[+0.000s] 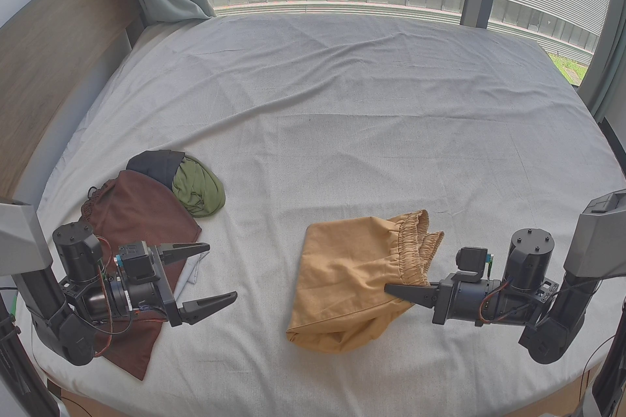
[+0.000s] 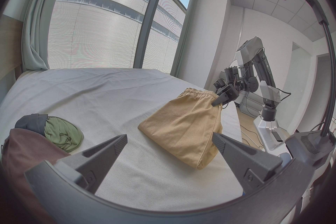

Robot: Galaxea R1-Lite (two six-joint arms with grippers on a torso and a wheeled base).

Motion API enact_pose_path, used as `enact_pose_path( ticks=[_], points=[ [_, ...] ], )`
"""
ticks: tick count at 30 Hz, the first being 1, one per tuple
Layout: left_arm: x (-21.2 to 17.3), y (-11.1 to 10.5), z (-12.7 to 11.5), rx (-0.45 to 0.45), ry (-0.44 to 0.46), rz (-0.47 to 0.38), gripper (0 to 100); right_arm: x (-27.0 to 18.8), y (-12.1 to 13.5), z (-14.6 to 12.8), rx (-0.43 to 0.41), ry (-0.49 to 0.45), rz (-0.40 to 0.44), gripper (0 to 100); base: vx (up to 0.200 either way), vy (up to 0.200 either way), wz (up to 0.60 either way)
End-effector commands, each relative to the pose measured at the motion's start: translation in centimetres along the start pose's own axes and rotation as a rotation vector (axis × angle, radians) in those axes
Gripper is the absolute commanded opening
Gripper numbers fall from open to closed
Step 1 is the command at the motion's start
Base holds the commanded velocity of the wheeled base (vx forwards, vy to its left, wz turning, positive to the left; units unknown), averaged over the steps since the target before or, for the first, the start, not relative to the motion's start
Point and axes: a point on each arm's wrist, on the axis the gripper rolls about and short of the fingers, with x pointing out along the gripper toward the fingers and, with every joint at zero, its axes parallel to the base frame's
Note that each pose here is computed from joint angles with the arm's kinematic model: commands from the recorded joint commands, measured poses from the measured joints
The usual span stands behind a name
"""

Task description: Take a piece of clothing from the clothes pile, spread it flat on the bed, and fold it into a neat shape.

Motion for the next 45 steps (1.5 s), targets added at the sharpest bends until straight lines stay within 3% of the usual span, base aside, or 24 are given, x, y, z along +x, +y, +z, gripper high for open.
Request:
enact_pose_path(
  ticks=[1,11,27,45],
  points=[
    [0.0,-0.1,0.0,-0.002,0.002,-0.001,100,0.2,0.5,1.0,-0.027,-0.036,0.024,0,0.0,0.0,0.0],
    [0.0,-0.4,-0.1,-0.009,0.008,-0.01,100,0.5,1.3,2.9,-0.075,-0.079,0.099,0,0.0,0.0,0.0],
    [0.2,-0.7,-0.2,-0.016,0.012,-0.023,100,2.4,1.4,7.3,-0.077,-0.182,0.209,0,0.0,0.0,0.0],
    [0.2,-0.7,-0.5,-0.024,0.019,-0.025,100,5.9,-3.5,10.9,-0.048,-0.249,0.248,0,0.0,0.0,0.0]
  ],
)
